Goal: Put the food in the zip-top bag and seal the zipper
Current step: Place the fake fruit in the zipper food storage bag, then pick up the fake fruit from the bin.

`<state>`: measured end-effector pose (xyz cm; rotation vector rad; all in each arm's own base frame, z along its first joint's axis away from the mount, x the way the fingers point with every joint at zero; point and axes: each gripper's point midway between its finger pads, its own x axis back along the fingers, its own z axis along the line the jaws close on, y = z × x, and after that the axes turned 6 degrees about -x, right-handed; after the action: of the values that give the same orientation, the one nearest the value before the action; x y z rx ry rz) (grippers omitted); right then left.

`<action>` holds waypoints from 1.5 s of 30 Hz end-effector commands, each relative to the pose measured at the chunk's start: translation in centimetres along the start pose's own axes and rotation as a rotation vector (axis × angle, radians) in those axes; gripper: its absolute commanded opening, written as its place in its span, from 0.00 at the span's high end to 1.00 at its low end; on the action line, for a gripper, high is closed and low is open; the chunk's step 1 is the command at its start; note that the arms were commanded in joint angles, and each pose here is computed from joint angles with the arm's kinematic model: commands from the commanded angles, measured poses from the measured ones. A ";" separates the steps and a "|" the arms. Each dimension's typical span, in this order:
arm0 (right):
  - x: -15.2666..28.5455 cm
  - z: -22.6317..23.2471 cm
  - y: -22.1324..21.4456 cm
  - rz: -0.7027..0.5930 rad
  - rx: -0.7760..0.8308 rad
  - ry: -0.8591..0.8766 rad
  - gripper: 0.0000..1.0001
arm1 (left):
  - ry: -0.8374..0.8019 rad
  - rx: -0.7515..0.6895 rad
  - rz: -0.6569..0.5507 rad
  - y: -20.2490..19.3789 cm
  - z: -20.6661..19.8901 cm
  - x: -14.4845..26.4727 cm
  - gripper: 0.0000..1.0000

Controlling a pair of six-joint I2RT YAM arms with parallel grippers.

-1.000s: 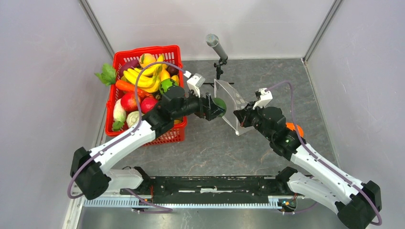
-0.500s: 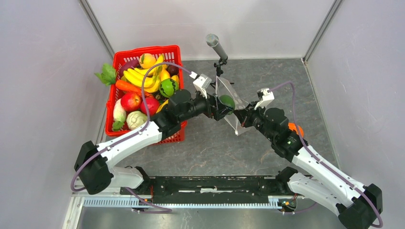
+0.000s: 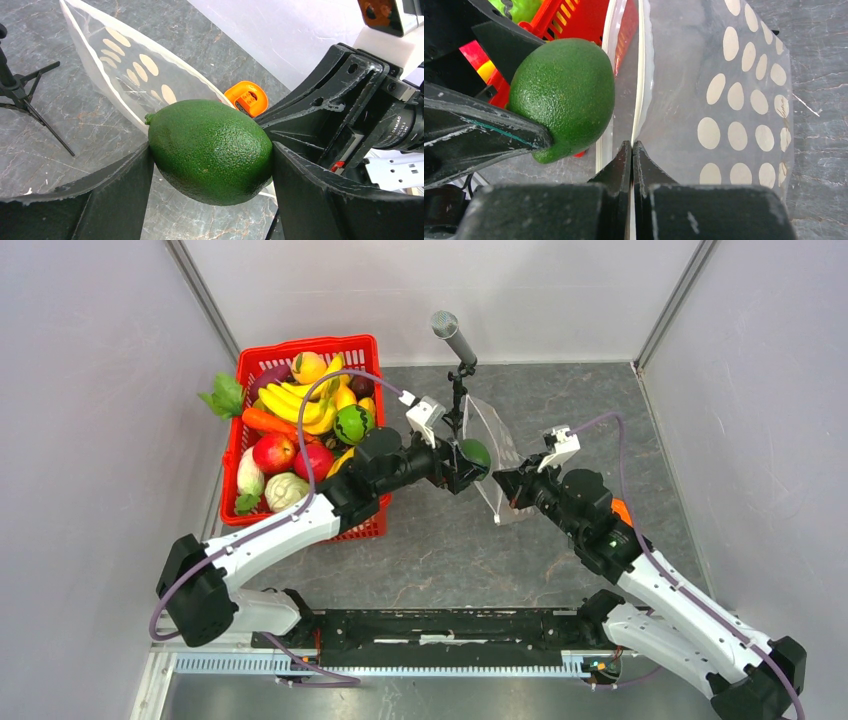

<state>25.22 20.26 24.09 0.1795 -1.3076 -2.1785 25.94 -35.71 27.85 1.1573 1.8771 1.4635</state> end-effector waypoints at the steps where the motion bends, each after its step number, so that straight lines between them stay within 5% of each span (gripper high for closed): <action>1: 0.3 1.6 1.6 -0.013 0.037 0.047 1.00 | -0.010 -0.107 -0.038 2.3 -0.5 -0.4 0.42; 9: 0.1 2.8 1.1 0.016 0.050 0.123 1.00 | -0.061 -0.180 0.029 0.4 -1.5 -1.1 0.38; 21: 1.0 3.6 3.6 -0.118 -0.006 0.155 1.00 | 0.107 -0.272 0.107 -1.4 2.2 -0.5 0.36; 25: 0.8 4.1 3.2 -0.089 -0.011 0.173 1.00 | 0.066 -0.249 0.068 -0.3 1.2 -1.0 0.30; 29: 0.5 2.8 2.7 -0.069 -0.005 0.107 1.00 | 0.027 -0.207 0.073 0.0 0.3 -1.5 0.08; 32: 0.6 2.2 2.4 -0.071 -0.015 0.082 1.00 | 0.001 -0.196 0.069 0.2 -0.3 -1.3 0.02; 45: 0.5 0.2 2.0 -0.082 -0.020 -0.007 1.00 | 0.056 -0.261 -0.054 5.3 -0.9 3.0 0.00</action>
<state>25.23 20.08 25.41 0.2188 -1.2994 -2.2098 25.85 -35.13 28.17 1.1172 1.6689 1.6848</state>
